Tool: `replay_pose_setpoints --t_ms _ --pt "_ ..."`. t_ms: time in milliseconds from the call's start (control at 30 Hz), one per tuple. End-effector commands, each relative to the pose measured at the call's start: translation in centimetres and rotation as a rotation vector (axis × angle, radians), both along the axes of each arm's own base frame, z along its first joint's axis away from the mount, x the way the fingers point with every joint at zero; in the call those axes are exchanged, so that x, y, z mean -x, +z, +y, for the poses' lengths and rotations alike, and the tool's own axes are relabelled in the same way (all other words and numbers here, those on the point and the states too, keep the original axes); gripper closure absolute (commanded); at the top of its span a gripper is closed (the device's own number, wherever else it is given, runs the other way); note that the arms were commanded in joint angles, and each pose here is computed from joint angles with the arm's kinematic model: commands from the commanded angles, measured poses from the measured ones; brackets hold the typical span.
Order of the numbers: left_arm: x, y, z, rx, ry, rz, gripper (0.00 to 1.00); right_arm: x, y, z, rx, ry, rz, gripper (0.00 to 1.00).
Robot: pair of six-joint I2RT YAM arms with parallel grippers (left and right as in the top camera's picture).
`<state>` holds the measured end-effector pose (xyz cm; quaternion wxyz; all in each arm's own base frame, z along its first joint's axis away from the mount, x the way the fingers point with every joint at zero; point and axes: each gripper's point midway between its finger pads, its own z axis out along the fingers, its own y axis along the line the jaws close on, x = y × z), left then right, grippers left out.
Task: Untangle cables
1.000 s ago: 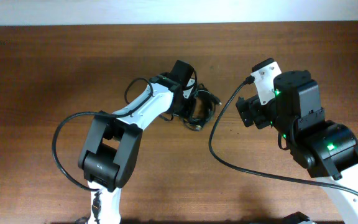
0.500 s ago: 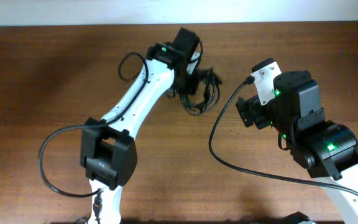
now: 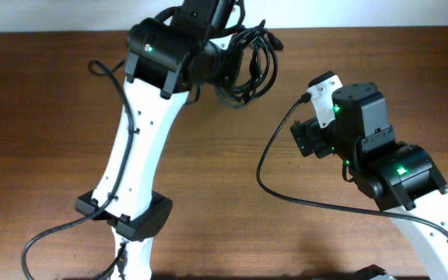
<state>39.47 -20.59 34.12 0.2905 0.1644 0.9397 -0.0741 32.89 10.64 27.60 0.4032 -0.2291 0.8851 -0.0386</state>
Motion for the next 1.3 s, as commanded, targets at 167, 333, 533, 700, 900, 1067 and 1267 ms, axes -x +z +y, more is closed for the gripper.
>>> replay_pose_setpoints --t_ms 167,333,533,700,900,1067,1267 --pt "0.1 -0.3 -3.1 -0.005 -0.073 -0.03 1.0 -0.5 1.0 0.2 -0.017 -0.011 -0.035 0.01" --pt "0.9 2.5 -2.3 0.023 -0.064 -0.096 1.0 -2.5 4.0 1.5 -0.093 0.009 -0.173 0.01" --pt "1.5 3.2 -1.6 0.016 -0.054 -0.106 1.0 -3.9 6.3 2.4 -0.13 0.033 -0.28 0.01" --pt "1.8 3.6 -1.5 0.021 -0.056 -0.115 1.0 -3.6 7.2 5.6 -0.194 0.133 -0.306 0.02" --pt "1.9 3.7 -1.4 0.02 -0.056 -0.113 1.0 -3.7 5.7 7.4 -0.139 0.127 -0.286 0.68" --pt "2.0 3.6 -1.3 0.016 -0.056 -0.107 1.0 -4.6 5.4 4.8 -0.046 -0.007 -0.306 0.87" --pt "1.9 3.7 -1.4 0.02 -0.055 -0.115 1.0 -4.6 6.1 4.0 -0.032 -0.038 -0.329 0.69"
